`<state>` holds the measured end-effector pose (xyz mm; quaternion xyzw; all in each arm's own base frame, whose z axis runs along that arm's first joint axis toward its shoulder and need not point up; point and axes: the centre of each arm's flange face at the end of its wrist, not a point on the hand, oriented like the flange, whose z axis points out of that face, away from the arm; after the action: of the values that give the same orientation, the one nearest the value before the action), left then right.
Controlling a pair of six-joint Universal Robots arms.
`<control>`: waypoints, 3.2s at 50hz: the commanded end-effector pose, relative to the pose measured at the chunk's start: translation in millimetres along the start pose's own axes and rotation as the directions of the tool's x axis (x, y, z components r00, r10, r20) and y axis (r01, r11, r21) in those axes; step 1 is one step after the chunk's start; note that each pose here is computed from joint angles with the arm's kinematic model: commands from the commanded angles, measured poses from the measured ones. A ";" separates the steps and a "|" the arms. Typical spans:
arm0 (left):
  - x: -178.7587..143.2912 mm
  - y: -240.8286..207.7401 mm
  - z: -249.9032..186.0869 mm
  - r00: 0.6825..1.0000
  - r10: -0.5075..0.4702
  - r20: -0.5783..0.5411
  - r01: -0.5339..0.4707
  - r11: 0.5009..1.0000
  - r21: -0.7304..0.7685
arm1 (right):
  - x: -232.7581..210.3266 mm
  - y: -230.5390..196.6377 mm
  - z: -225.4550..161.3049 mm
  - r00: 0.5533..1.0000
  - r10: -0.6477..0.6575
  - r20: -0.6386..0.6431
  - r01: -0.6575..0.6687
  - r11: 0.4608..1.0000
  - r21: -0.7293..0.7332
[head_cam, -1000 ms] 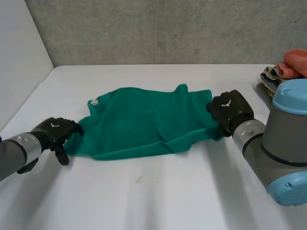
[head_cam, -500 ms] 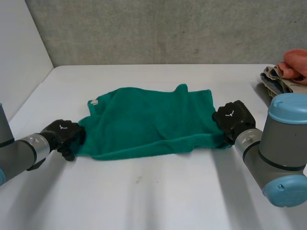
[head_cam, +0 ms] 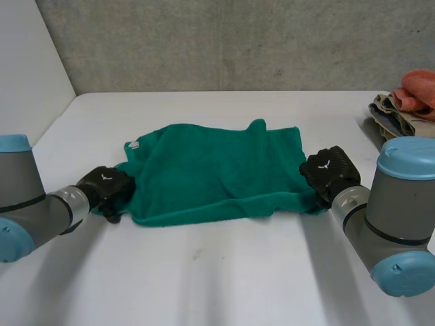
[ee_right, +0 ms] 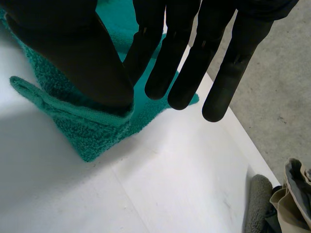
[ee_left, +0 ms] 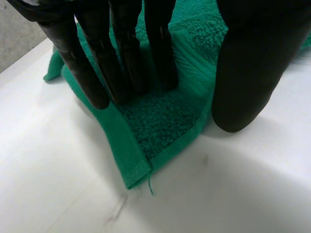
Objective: Fold the laundry.
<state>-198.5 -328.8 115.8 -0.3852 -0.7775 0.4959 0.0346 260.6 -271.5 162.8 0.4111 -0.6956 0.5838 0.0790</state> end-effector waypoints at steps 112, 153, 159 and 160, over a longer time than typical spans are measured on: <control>-1.7 -264.6 -242.2 0.949 0.016 0.315 -0.247 0.660 0.710 | -86.6 -84.2 52.5 0.526 0.808 0.265 -0.833 0.553 -0.034; -1.1 -286.9 -314.6 0.955 -0.134 0.263 -0.144 0.568 0.811 | -86.8 -43.8 52.3 0.523 0.820 0.233 -0.820 0.559 -0.126; -7.0 -281.5 -305.8 0.949 -0.133 0.286 -0.153 0.599 0.786 | -24.5 -54.8 48.0 0.592 0.797 0.118 -0.804 0.593 0.027; -10.3 -280.3 -303.8 0.945 -0.137 0.298 -0.158 0.606 0.780 | -8.0 -59.6 44.3 0.624 0.775 0.097 -0.781 0.620 0.070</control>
<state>-222.1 -157.7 502.7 -0.2483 -0.4545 0.8508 0.0889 358.5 -279.5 135.6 0.1037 -0.8089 0.5033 -0.2856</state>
